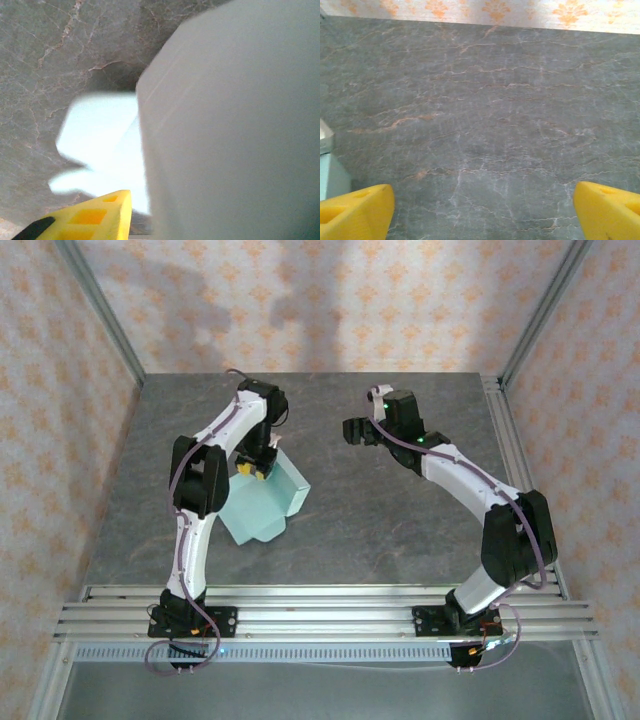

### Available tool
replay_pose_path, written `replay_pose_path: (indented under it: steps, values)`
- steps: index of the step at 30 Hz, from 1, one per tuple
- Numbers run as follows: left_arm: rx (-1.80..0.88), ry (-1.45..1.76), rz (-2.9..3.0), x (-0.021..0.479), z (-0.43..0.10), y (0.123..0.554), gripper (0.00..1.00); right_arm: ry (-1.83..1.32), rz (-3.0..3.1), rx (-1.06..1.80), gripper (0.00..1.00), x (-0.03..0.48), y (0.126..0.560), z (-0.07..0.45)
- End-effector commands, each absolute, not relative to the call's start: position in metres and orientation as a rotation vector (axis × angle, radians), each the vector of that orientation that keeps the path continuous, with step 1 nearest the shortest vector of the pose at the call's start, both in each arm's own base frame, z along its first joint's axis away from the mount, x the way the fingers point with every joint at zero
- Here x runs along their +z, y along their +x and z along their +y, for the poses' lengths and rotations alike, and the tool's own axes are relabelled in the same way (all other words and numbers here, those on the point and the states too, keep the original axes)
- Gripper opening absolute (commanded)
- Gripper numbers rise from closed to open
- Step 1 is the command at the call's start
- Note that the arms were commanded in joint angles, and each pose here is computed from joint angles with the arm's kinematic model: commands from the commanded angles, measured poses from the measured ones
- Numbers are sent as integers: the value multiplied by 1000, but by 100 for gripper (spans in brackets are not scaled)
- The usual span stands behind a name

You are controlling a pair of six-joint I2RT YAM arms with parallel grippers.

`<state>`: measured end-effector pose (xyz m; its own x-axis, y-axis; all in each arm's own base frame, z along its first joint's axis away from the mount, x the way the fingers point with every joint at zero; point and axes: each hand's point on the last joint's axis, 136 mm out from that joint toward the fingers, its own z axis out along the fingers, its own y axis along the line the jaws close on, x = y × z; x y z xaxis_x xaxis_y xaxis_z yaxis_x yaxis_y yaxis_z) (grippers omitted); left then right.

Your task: Fold the paper box

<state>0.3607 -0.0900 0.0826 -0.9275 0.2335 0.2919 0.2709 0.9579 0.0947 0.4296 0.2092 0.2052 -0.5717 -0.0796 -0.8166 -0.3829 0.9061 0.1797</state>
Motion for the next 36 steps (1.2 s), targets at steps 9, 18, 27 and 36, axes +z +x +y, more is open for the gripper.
replay_pose_path:
  steps: [9,18,27,36]
  values:
    - [-141,-266,-3008,112,-81,365,67,-543,2136,487,91,222,417,252]
    - [47,245,-3291,137,-36,371,74,-408,2223,418,89,218,402,298]
    - [83,774,-3441,152,25,354,82,-594,2328,180,89,173,380,363]
    - [102,803,-3503,166,28,338,84,-619,2360,-10,90,134,395,373]
